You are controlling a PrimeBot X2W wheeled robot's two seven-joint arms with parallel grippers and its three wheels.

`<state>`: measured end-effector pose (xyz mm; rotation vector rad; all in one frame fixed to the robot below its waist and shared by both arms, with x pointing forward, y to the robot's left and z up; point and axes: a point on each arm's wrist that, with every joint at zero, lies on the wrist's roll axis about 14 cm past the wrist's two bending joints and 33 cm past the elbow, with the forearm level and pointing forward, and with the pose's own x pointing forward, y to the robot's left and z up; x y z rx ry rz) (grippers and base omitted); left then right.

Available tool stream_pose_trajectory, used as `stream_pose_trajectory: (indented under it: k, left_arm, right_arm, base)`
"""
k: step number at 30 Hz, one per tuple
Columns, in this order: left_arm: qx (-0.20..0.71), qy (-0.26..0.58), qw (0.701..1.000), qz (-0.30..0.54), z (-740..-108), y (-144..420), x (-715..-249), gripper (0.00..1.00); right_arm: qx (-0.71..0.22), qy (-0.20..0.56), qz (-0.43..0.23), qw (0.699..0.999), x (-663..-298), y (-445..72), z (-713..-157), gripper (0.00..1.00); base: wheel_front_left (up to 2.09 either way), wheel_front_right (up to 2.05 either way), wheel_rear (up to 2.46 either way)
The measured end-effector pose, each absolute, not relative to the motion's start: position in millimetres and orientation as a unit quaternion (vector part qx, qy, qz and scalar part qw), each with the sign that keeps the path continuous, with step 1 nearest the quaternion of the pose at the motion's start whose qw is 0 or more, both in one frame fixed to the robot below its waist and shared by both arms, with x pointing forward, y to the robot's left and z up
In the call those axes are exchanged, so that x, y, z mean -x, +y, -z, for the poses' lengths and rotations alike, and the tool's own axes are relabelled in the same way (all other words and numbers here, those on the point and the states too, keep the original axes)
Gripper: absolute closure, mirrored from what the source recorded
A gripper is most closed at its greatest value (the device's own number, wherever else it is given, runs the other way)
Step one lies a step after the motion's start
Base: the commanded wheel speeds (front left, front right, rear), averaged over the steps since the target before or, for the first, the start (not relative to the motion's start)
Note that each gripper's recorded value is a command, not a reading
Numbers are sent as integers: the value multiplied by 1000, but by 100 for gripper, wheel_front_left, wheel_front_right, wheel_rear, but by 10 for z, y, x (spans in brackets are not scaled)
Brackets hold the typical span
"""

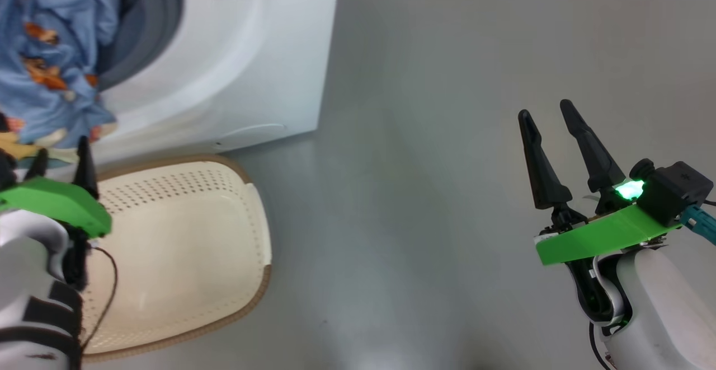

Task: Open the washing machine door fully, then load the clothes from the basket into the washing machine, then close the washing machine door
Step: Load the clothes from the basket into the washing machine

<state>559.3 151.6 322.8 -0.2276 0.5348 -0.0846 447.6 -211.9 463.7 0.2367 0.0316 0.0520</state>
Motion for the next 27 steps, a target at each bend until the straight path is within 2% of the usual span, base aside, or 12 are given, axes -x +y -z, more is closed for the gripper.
stream_pose_trajectory:
  k: [13,19,20,21,22,27]
  left_arm:
    - [132,263,955,23,-2919,1452,-6046,0]
    - [125,269,955,12,-2779,1444,-6053,0]
    - [125,267,955,11,-2782,1445,-6053,21]
    - [124,266,956,12,-2791,1445,-6053,87]
    - [125,265,956,14,-2805,1439,-6054,100]
    - [132,248,959,22,-2943,1410,-6054,100]
  right_arm:
    - [-107,34,5,994,-4550,-2302,-4439,0]
    - [-103,44,15,994,-4529,-2355,-4367,0]
    - [-103,44,15,994,-4529,-2358,-4369,0]
    - [-104,43,16,994,-4530,-2358,-4374,0]
    - [-105,42,16,994,-4532,-2358,-4380,0]
    - [-109,35,9,993,-4556,-2309,-4428,0]
  base:
    - [0,0,0]
    - [0,0,0]
    - [0,0,0]
    - [0,0,0]
    - [0,0,0]
    - [0,0,0]
